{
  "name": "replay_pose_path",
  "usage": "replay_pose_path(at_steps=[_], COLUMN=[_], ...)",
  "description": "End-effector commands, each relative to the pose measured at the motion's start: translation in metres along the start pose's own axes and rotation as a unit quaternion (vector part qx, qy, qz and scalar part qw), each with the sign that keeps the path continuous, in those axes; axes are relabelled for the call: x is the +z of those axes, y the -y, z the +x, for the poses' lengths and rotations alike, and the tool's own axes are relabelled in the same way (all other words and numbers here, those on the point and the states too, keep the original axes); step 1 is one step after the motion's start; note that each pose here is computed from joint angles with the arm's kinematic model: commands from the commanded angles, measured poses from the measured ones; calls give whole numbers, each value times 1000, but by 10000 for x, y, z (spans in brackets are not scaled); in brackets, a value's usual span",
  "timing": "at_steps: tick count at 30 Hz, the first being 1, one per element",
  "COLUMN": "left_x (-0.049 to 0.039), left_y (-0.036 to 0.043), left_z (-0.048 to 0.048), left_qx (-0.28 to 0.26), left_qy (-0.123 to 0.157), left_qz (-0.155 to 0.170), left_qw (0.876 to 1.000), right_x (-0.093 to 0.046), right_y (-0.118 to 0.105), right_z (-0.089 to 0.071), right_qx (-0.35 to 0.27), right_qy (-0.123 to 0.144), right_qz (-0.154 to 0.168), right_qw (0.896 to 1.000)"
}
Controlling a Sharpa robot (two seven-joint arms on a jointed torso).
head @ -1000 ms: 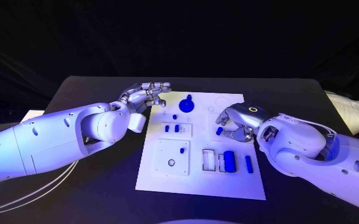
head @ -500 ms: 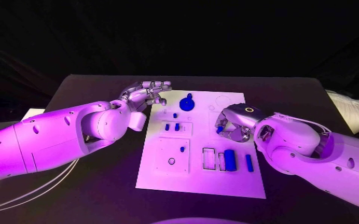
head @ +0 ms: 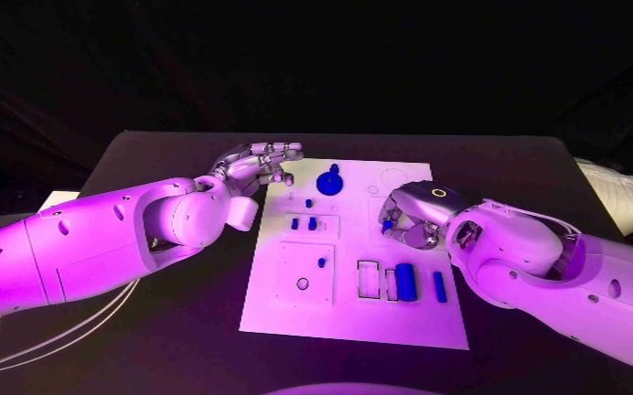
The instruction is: Assemble the parts on the task board
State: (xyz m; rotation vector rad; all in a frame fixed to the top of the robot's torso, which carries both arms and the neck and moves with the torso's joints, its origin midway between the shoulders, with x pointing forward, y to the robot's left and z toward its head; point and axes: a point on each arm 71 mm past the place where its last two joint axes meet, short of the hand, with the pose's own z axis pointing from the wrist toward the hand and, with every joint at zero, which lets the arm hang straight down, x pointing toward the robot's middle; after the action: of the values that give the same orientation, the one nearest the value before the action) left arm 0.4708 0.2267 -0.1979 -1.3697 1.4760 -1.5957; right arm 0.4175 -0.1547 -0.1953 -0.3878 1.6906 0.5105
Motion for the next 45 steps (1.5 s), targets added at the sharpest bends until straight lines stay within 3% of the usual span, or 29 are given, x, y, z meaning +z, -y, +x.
replay_pose_path(at_steps=[1,9,16,25,34,45], left_x=[3,6,12,21,18,22], left_y=[3,1,-2,-8,-7,-9], left_z=[25,28,40,67,67,70], left_qx=[-2,-2,-3,-4,-4,-4], left_qy=[-12,-13,-15,-18,-17,-18], left_qz=[2,2,2,2,2,2], left_qw=[1000,1000,1000,1000,1000,1000], right_x=[-38,-136,-139,-11,84,146], right_y=[-62,-295,-613,-988,-1143,-1194], right_z=[-93,-200,-196,34,310,415], right_qx=[26,94,127,136,125,111], right_qy=[49,57,40,-1,-38,-54], right_qz=[-18,-48,-94,-145,-161,-162], right_qw=[998,993,987,980,978,979])
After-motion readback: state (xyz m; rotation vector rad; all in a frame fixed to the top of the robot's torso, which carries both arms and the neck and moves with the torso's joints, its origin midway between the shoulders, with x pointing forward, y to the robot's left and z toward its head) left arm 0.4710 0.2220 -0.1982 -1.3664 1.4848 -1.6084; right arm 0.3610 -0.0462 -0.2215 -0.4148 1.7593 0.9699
